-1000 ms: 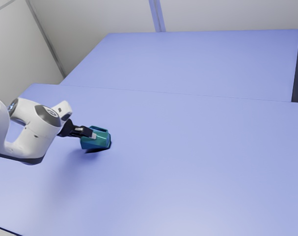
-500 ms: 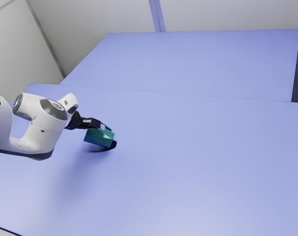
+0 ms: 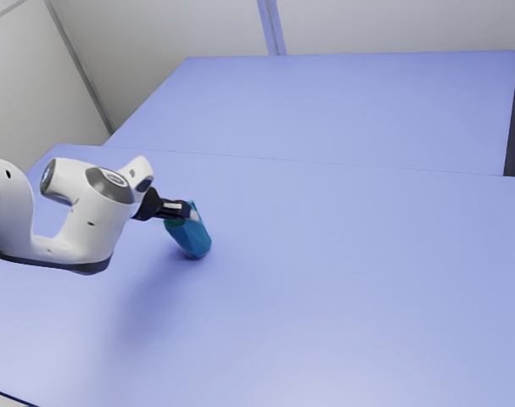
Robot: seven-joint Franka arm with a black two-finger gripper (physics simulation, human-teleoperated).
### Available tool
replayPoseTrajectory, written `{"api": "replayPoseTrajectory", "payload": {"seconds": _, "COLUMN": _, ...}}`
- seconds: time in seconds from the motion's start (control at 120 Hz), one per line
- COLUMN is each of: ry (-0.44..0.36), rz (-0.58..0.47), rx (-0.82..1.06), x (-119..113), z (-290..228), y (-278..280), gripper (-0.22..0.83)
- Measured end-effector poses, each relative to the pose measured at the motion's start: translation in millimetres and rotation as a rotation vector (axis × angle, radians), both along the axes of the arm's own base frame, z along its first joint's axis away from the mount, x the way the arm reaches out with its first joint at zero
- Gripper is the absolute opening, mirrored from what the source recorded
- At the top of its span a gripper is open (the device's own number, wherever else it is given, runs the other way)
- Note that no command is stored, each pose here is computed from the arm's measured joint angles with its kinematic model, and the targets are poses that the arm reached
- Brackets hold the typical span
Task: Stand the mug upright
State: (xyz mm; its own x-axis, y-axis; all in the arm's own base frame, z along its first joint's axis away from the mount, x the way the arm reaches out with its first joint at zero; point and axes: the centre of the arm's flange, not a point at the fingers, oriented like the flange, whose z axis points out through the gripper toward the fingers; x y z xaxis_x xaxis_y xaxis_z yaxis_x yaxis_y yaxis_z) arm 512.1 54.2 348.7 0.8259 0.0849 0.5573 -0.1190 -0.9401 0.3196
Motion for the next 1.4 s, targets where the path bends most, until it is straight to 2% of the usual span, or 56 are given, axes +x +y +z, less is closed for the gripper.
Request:
{"api": "replayPoseTrajectory", "payload": {"seconds": 0.367, "ry": -0.013, "rz": -0.045, "rx": -0.021, "x": 1.2, "z": 9.4, "y": -28.9, "gripper": -0.16}}
{"api": "replayPoseTrajectory", "payload": {"seconds": 0.608, "ry": -0.03, "rz": 0.017, "rx": -0.033, "x": -3.6, "z": 24.1, "y": 12.0, "gripper": -0.17}}
{"api": "replayPoseTrajectory", "payload": {"seconds": 0.742, "ry": -0.011, "rz": -0.067, "rx": 0.035, "x": 3.9, "z": 33.3, "y": 10.9, "gripper": -0.17}}
{"api": "replayPoseTrajectory", "payload": {"seconds": 0.95, "ry": 0.053, "rz": -0.246, "rx": 0.194, "x": 23.2, "z": 51.6, "y": -13.3, "gripper": -0.17}}
{"api": "replayPoseTrajectory", "payload": {"seconds": 1.05, "ry": 0.108, "rz": -0.298, "rx": 0.267, "x": 26.1, "z": 56.2, "y": -18.8, "gripper": -0.17}}
{"api": "replayPoseTrajectory", "payload": {"seconds": 1.242, "ry": 0.232, "rz": -0.318, "rx": 0.366, "x": 21.6, "z": 51.2, "y": -20.5, "gripper": -0.17}}
{"api": "replayPoseTrajectory", "payload": {"seconds": 1.4, "ry": 0.301, "rz": -0.282, "rx": 0.403, "x": 17.9, "z": 50.6, "y": -21.5, "gripper": -0.17}}
